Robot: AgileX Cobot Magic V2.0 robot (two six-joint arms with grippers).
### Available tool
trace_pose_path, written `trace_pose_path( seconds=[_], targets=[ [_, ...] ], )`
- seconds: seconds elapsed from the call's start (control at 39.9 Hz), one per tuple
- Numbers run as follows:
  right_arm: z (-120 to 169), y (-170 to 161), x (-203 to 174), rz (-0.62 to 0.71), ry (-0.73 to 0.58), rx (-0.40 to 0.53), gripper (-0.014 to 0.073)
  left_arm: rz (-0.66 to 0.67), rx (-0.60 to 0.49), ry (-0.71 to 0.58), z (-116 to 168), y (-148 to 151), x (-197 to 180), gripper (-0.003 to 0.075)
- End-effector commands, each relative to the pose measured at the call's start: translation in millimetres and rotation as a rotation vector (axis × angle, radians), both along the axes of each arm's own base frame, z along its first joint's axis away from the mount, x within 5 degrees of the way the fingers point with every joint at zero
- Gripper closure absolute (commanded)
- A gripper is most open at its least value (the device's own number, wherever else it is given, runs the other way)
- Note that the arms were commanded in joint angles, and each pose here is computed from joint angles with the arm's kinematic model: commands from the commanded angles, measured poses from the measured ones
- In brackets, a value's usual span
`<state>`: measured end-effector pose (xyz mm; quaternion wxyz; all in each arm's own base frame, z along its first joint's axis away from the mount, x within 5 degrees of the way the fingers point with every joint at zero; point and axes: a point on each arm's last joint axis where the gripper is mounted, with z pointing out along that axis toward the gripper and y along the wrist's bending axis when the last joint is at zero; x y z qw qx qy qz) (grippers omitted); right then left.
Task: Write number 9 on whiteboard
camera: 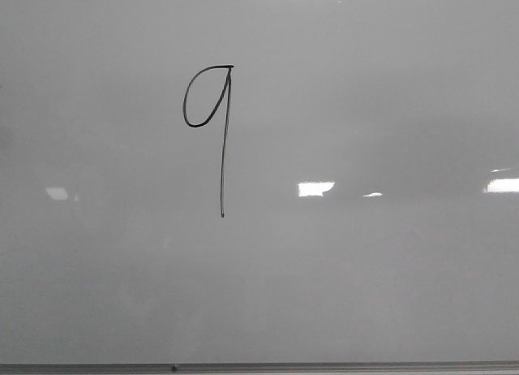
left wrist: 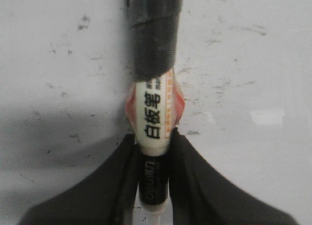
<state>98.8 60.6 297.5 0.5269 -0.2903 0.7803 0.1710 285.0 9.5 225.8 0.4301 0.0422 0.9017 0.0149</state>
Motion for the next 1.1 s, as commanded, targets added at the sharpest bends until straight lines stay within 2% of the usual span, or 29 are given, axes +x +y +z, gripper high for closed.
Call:
trace_pose_path(
  seconds=[0.0,0.35,0.43,0.6,0.68,0.8,0.93,1.08],
  targets=[
    [13,-2,3,-0.045,-0.059,0.045,0.0662,0.050,0.008,-0.119,20,4,5,0.0551],
    [13,-2,3,-0.044,-0.058,0.045,0.0662,0.058,0.014,-0.134,21,4,6,0.0545],
    [13,-2,3,-0.044,-0.058,0.045,0.0662,0.058,0.014,-0.136,22,4,6,0.0480],
    [13,-2,3,-0.044,-0.058,0.045,0.0662,0.056,0.012,-0.138,23,4,5,0.0218],
    [13,-2,3,-0.044,-0.057,0.044,0.0662,0.053,0.010,-0.136,24,4,4,0.0179],
    [13,-2,3,-0.044,-0.057,0.044,0.0662,0.027,0.010,-0.156,36,1,-4,0.0181],
    [13,-2,3,-0.044,-0.058,0.045,0.0662,-0.003,-0.002,-0.233,67,-3,-28,0.0202],
    [13,-2,3,-0.044,-0.058,0.045,0.0662,-0.029,-0.017,-0.354,93,-8,-83,0.0344]
  ],
)
